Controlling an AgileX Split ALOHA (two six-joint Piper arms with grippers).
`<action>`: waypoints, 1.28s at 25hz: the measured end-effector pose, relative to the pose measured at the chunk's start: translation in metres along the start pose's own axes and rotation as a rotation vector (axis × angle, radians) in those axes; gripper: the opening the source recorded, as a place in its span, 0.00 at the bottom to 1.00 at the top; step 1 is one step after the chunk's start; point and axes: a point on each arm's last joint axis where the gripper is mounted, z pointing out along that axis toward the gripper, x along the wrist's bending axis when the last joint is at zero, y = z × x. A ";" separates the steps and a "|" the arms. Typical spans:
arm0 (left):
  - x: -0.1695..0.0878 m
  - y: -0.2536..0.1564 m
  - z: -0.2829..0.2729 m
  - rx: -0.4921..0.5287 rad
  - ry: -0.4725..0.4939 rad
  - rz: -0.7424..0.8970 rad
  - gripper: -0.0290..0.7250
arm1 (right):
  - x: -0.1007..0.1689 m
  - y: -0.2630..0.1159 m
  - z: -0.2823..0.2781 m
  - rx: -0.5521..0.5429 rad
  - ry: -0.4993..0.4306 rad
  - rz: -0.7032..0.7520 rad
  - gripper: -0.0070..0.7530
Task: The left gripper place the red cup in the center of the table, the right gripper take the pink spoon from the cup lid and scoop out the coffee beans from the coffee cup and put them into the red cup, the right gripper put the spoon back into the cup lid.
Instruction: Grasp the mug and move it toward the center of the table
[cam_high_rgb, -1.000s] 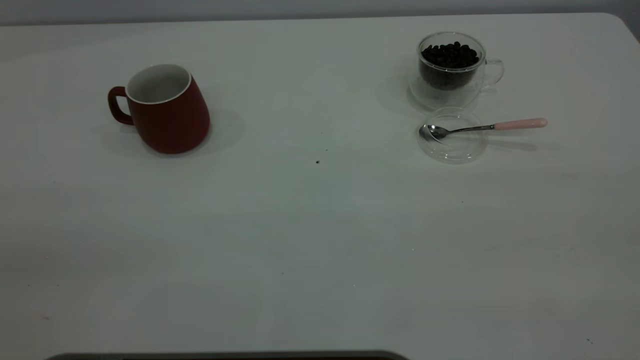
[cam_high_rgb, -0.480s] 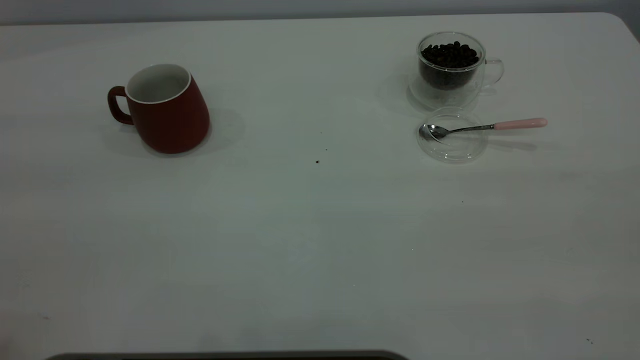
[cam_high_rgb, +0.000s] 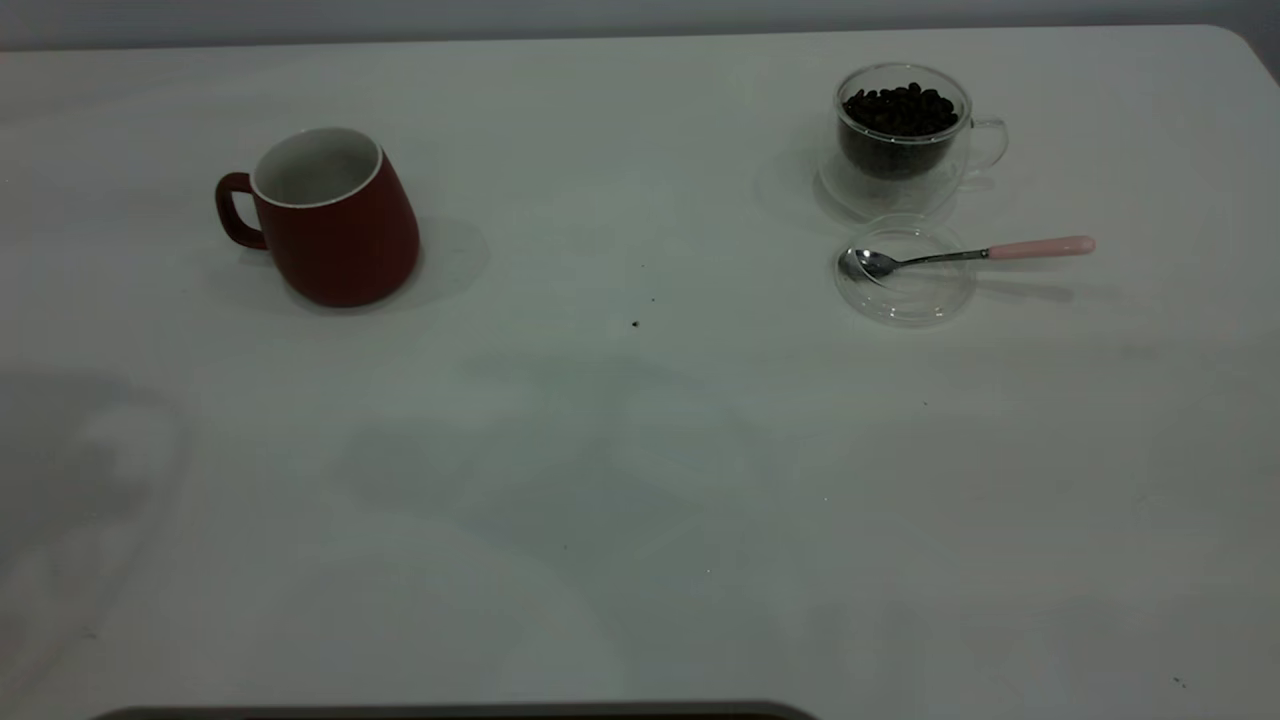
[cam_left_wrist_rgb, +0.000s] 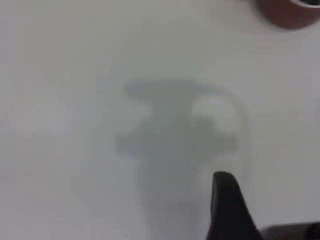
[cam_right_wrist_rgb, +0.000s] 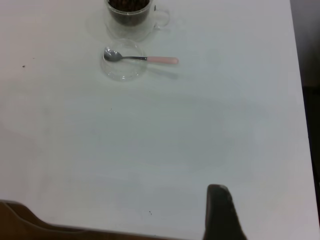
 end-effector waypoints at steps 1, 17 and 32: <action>0.002 0.010 0.011 0.011 0.005 0.010 0.69 | 0.000 0.000 0.000 0.000 0.000 0.000 0.67; 0.001 0.123 0.197 0.269 -0.232 0.673 0.69 | 0.000 0.000 0.000 0.000 0.000 0.000 0.67; -0.051 0.138 0.237 0.070 -0.212 1.106 0.69 | 0.000 0.000 0.000 0.000 0.000 0.000 0.67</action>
